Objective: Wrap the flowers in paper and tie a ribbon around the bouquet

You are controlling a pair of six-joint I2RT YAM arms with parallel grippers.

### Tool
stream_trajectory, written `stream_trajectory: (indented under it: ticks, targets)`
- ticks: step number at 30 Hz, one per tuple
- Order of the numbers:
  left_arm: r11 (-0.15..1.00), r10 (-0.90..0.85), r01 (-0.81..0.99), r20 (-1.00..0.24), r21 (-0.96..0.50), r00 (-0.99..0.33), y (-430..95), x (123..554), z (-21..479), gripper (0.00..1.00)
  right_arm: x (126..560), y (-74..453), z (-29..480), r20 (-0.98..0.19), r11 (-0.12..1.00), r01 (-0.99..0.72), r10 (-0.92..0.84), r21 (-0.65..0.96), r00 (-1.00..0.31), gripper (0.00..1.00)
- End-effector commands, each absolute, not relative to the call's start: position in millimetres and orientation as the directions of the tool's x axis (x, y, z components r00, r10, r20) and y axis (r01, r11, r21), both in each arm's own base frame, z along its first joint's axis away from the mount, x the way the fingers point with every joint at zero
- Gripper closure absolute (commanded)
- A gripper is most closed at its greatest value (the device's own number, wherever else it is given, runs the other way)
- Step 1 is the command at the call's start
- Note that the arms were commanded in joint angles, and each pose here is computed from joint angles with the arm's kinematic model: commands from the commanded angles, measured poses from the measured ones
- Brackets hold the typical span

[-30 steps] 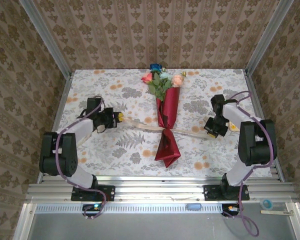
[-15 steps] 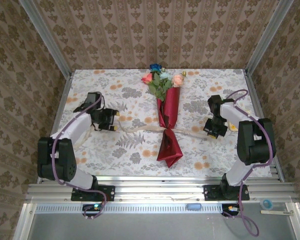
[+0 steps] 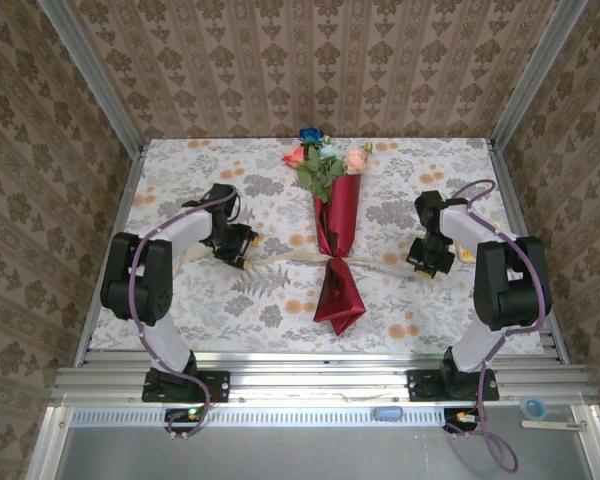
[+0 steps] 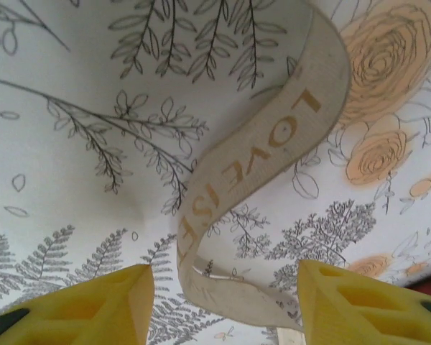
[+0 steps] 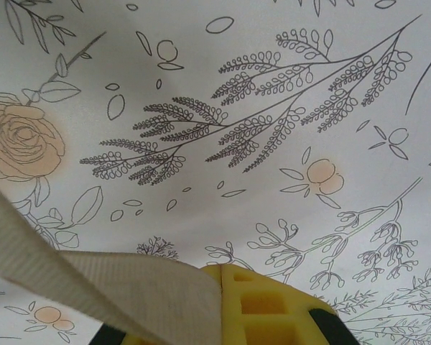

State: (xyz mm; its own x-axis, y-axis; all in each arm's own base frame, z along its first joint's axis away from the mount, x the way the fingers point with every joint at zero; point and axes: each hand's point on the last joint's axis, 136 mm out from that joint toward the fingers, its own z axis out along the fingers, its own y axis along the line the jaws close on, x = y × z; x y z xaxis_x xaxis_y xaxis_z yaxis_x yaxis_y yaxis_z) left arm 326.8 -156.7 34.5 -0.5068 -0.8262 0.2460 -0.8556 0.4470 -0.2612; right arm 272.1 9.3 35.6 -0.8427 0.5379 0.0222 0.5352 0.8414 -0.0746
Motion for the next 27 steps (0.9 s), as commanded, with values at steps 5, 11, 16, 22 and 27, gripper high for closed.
stream_trajectory:
  ticks: [5,11,16,22,27]
  targets:
    - [0.472,-0.82,-0.86,0.264,-0.193,-0.508,-163.7,306.3,22.0,0.52,265.5,5.1,36.6,0.013,0.838,0.533,0.538,-0.112,-0.843,1.0]
    - [0.461,-0.82,-0.867,0.282,-0.19,-0.498,-171.4,305.2,10.0,0.73,264.8,5.3,35.0,0.018,0.838,0.533,0.538,-0.114,-0.843,1.0]
    - [0.446,-0.825,-0.868,0.276,-0.217,-0.493,-170.6,307.0,11.9,1.0,267.1,6.0,36.7,0.014,0.842,0.529,0.533,-0.109,-0.846,1.0]
    - [0.458,-0.753,-0.78,0.28,-0.427,-0.596,-206.6,339.2,74.0,1.0,268.4,9.5,40.1,0.012,0.861,0.496,0.5,-0.109,-0.866,1.0]
    - [0.444,-0.653,-0.705,0.339,-0.553,-0.678,-258.2,335.3,124.8,1.0,267.3,16.8,39.0,0.037,0.88,0.465,0.469,-0.095,-0.882,1.0]
